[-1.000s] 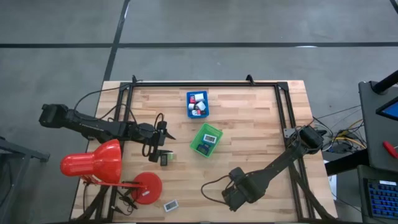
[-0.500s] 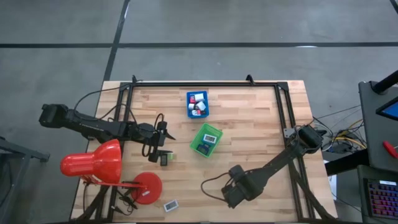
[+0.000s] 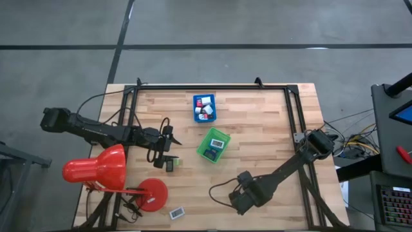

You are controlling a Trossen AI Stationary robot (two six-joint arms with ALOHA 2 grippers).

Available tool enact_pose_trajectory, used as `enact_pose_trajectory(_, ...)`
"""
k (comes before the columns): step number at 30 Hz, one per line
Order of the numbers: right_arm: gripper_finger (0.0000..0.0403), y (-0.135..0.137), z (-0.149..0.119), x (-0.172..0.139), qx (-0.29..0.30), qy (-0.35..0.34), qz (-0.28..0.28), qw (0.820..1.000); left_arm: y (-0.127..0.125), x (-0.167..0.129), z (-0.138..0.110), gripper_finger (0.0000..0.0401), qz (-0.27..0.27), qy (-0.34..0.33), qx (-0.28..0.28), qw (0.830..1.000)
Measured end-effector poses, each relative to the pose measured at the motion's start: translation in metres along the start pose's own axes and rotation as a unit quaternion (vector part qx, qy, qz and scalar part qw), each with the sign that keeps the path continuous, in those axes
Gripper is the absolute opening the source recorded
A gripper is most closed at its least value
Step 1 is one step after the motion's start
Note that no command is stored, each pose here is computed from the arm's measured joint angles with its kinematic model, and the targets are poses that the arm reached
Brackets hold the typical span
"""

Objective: Pick & Place Office items
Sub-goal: Put the small red charger adapter into the blue bin

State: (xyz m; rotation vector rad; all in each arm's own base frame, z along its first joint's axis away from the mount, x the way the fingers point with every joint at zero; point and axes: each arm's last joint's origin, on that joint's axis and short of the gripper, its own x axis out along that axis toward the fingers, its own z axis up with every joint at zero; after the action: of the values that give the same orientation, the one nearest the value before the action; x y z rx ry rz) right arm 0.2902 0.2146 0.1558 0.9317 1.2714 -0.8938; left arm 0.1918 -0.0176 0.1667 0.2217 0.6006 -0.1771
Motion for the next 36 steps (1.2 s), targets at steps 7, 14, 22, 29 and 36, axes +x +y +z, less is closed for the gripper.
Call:
enact_pose_trajectory(7, 0.0302, -0.0022, 0.0001, 0.0063, 0.001, 0.001, 0.005, 1.000, -0.0001, 0.0000, 0.0000, 0.0284, 0.000, 0.000, 0.000, 1.000)
enact_pose_trajectory(14, 0.0262, -0.0033, 0.0002, 0.0079, 0.001, 0.001, 0.004, 1.000, -0.0001, 0.0000, 0.0000, 0.0284, 0.000, 0.000, 0.000, 1.000)
enact_pose_trajectory(22, 0.0177, -0.0032, 0.0002, 0.0079, 0.000, 0.001, 0.004, 1.000, 0.0000, 0.0000, 0.0001, 0.0284, 0.000, 0.000, 0.000, 1.000)
enact_pose_trajectory(29, 0.0121, -0.0032, 0.0003, 0.0078, -0.023, 0.002, 0.005, 1.000, -0.0001, 0.0000, 0.0000, 0.0284, 0.000, 0.000, -0.002, 1.000)
enact_pose_trajectory(36, 0.0121, -0.0031, 0.0003, 0.0080, -0.059, 0.001, 0.006, 0.998, -0.0001, 0.0000, -0.0001, 0.0284, 0.000, 0.000, -0.004, 1.000)
